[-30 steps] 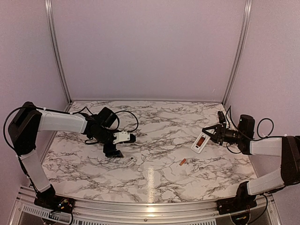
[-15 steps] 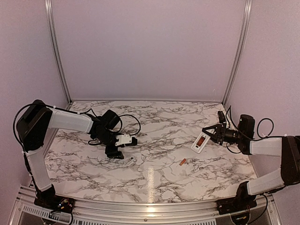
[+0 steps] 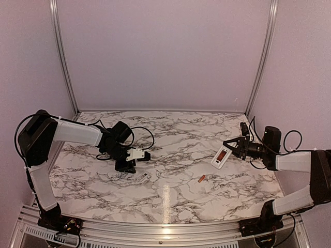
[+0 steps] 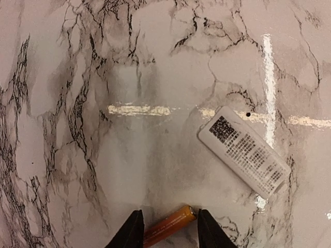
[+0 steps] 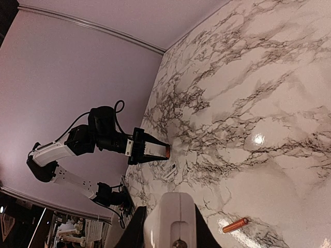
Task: Load the batteries into the remote control
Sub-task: Pick up the battery from the center of the board.
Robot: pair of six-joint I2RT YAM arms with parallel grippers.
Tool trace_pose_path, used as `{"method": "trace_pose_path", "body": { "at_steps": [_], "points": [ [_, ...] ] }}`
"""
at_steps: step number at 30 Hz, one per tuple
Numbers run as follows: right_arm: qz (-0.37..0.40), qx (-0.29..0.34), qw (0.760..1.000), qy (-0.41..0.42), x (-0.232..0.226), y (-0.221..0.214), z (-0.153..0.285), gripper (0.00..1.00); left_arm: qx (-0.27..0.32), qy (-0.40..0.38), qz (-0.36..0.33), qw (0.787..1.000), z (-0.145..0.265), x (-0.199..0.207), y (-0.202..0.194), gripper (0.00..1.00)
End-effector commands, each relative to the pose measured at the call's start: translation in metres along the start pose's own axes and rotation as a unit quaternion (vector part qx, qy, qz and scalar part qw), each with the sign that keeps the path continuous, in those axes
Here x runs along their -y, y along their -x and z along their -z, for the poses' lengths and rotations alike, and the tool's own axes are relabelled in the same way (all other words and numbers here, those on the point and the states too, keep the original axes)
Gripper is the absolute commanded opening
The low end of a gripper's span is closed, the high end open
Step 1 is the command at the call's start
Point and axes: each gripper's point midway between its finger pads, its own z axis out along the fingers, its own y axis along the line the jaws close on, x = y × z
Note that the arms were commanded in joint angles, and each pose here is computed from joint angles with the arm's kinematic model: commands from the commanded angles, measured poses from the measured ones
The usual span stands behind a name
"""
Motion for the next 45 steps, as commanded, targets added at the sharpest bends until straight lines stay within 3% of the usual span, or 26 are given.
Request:
{"method": "trace_pose_path", "body": {
  "at_steps": [1,8,13,20,26,45],
  "points": [
    [0.020,0.004,1.000,0.011,-0.010,0.004,0.002,0.00,-0.044,-0.022,0.027,0.998,-0.005,0.012,-0.023,0.35],
    [0.021,0.005,1.000,0.011,-0.012,0.005,0.003,0.00,-0.052,-0.034,0.058,0.996,-0.005,0.020,-0.028,0.26],
    [0.022,0.005,1.000,0.012,-0.013,0.004,0.003,0.00,-0.062,-0.039,0.077,0.994,-0.012,0.017,-0.030,0.25],
    [0.024,0.006,1.000,0.011,-0.013,0.004,0.004,0.00,-0.055,-0.016,0.072,0.996,0.005,0.010,-0.034,0.44],
    [0.023,0.006,1.000,0.011,-0.013,0.005,0.004,0.00,-0.018,0.005,0.069,0.997,0.028,0.001,-0.030,0.45],
    [0.024,0.006,1.000,0.009,-0.012,0.005,0.003,0.00,-0.018,-0.046,0.063,0.997,-0.002,0.000,-0.024,0.50]
  ]
}}
